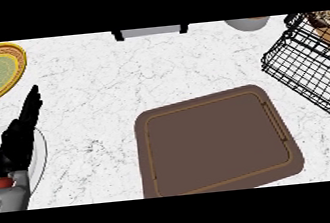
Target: Pick the cupcake from the tray and place it in the tiered basket
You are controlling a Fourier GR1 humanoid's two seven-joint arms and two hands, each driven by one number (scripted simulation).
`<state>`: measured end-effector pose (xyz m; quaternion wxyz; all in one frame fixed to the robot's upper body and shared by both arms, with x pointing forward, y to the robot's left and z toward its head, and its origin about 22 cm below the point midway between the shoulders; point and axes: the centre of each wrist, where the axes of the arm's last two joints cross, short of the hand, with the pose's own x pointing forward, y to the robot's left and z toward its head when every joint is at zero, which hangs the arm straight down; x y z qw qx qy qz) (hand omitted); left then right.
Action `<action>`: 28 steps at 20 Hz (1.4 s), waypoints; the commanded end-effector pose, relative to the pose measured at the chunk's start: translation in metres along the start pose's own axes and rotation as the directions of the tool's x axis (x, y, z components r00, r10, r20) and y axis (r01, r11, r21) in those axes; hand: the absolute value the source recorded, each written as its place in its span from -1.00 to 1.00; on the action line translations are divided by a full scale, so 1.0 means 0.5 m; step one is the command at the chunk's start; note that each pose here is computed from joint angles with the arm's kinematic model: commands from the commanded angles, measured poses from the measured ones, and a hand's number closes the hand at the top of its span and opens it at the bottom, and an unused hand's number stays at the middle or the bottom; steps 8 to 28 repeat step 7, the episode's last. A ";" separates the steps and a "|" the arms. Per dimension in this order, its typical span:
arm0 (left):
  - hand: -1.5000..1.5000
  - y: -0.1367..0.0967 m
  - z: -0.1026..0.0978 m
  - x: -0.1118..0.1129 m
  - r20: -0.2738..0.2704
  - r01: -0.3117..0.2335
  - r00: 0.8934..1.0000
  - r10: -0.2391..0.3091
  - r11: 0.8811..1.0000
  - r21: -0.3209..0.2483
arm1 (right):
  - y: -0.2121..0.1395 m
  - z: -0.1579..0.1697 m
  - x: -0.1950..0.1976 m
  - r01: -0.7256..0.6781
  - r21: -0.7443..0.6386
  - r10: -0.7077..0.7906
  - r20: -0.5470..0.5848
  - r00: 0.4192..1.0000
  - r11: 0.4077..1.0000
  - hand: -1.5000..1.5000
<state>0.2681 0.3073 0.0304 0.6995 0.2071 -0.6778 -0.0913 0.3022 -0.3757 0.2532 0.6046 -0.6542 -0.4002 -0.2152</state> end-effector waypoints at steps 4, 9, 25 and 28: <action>0.00 -0.012 0.022 -0.021 -0.004 -0.001 1.000 0.001 1.000 0.004 | -0.159 0.075 -0.125 0.062 0.000 -0.062 -0.051 0.997 0.998 -1.00; 0.00 0.015 0.023 -0.010 -0.013 -0.001 1.000 0.001 1.000 0.011 | -0.226 0.107 -0.184 0.092 0.018 -0.092 -0.022 0.996 0.996 -1.00; 0.00 0.015 0.023 -0.010 -0.013 -0.001 1.000 0.001 1.000 0.011 | -0.226 0.107 -0.184 0.092 0.018 -0.092 -0.022 0.996 0.996 -1.00; 0.00 0.015 0.023 -0.010 -0.013 -0.001 1.000 0.001 1.000 0.011 | -0.226 0.107 -0.184 0.092 0.018 -0.092 -0.022 0.996 0.996 -1.00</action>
